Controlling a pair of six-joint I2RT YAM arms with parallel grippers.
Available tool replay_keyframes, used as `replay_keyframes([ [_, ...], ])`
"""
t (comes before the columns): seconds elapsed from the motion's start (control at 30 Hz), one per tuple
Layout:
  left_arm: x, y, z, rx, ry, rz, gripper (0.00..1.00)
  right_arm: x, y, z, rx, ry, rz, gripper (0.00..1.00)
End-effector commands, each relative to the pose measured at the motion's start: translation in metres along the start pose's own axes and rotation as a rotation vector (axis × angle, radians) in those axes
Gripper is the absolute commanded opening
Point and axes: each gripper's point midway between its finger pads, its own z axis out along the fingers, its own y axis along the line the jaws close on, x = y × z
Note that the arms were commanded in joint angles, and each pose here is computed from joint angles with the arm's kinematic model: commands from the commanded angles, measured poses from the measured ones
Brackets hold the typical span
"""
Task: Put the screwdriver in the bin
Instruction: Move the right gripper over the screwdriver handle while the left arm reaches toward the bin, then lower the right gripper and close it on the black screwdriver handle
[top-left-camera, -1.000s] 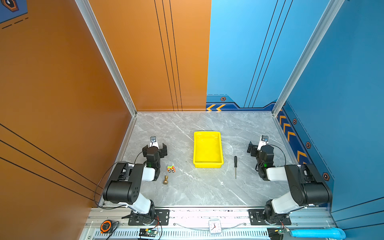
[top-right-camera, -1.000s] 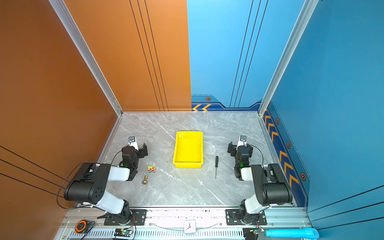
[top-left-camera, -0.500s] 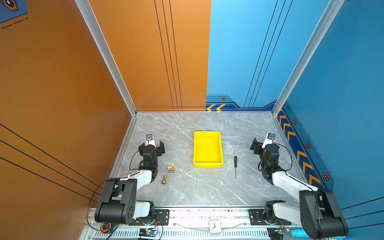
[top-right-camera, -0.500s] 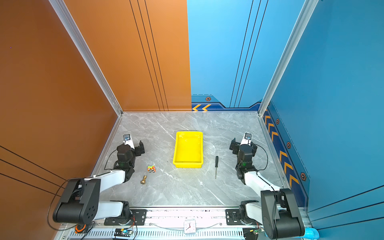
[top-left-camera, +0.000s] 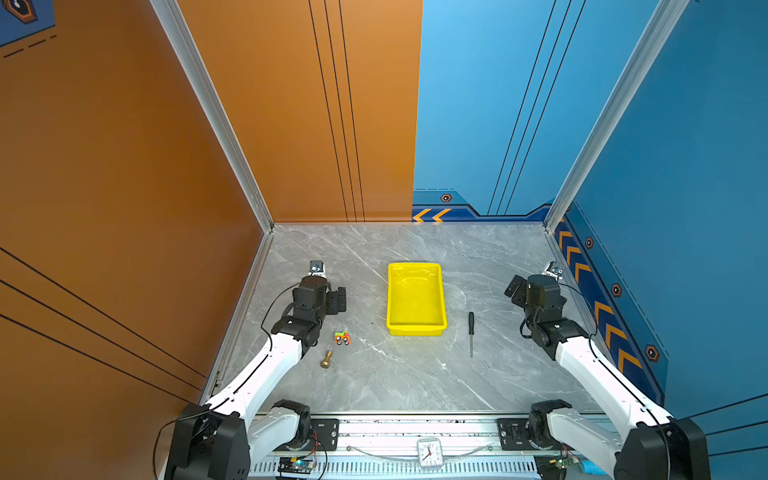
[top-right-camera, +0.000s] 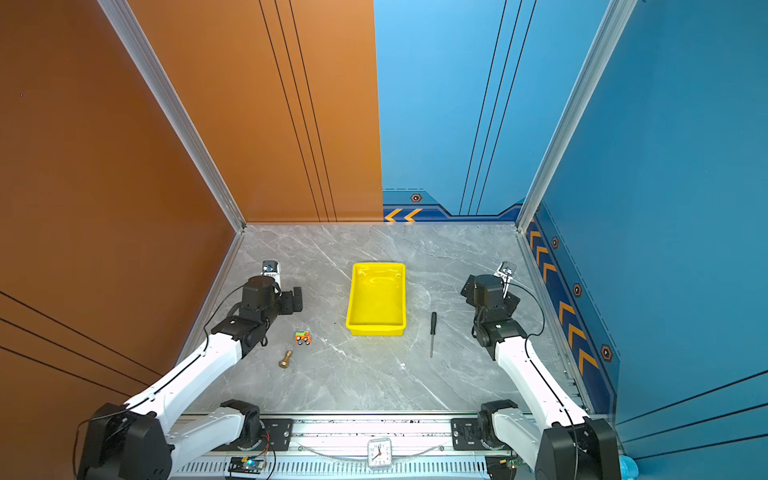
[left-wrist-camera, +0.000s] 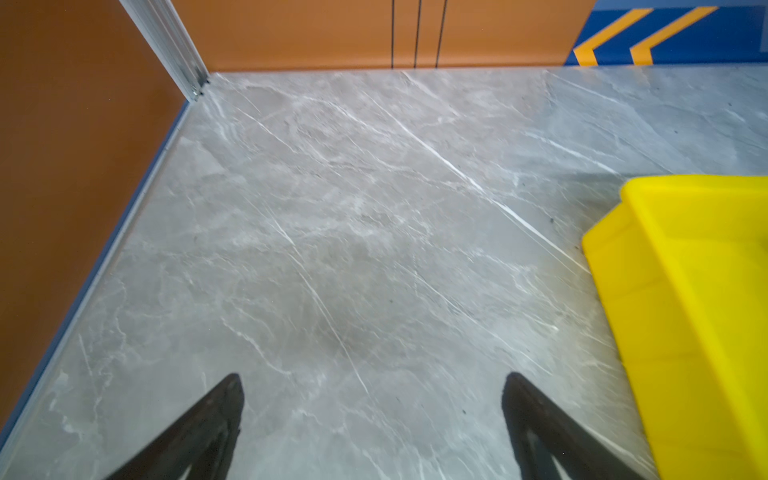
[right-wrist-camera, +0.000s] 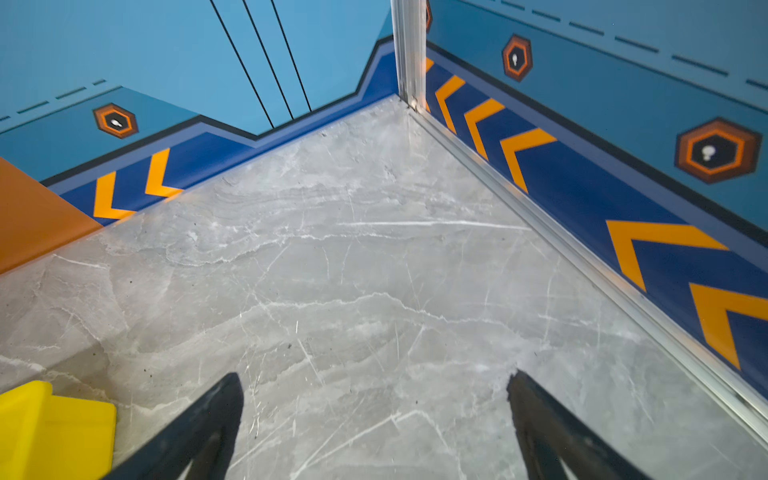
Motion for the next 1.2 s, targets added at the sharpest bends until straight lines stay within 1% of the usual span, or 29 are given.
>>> replay_keyframes([
  [0.0,0.018,-0.024,-0.017,0.115,0.150,-0.015,0.98,0.041,-0.008,-0.006,0.048,0.259,0.008,1.00],
  [0.03,0.018,-0.033,-0.020,0.159,0.167,-0.023,0.98,0.049,-0.003,-0.005,0.033,0.309,0.001,1.00],
  [0.1,0.016,-0.048,-0.026,0.216,0.201,-0.035,0.98,0.067,0.012,-0.004,-0.040,0.409,0.005,1.00],
  [0.13,0.015,-0.055,-0.030,0.239,0.216,-0.032,0.98,0.074,0.016,-0.004,-0.059,0.437,0.008,1.00],
  [0.3,0.016,-0.104,-0.050,0.417,0.269,0.041,0.98,0.093,0.027,-0.009,-0.074,0.507,0.008,1.00],
  [0.43,0.023,-0.143,-0.069,0.581,0.307,0.103,0.98,0.106,0.040,-0.013,-0.092,0.544,-0.047,1.00],
  [0.5,0.027,-0.158,-0.077,0.630,0.324,0.150,0.98,0.112,0.047,-0.013,-0.102,0.562,-0.081,1.00],
  [0.63,0.029,-0.184,-0.095,0.708,0.301,0.252,0.98,0.126,0.059,-0.015,-0.128,0.599,-0.140,1.00],
  [0.77,0.030,-0.208,-0.116,0.772,0.251,0.379,0.98,0.138,0.069,-0.017,-0.142,0.624,-0.188,1.00],
  [0.9,0.038,-0.226,-0.129,0.808,0.225,0.478,0.98,0.148,0.076,-0.015,-0.156,0.640,-0.205,1.00],
  [1.0,0.046,-0.238,-0.134,0.830,0.225,0.514,0.98,0.153,0.081,-0.013,-0.169,0.649,-0.210,0.98],
  [1.03,0.038,-0.247,-0.141,0.850,0.196,0.514,0.98,0.156,0.081,-0.011,-0.169,0.655,-0.215,0.97],
  [1.17,0.040,-0.269,-0.146,0.889,0.178,0.513,0.98,0.161,0.084,-0.006,-0.168,0.670,-0.225,0.91],
])
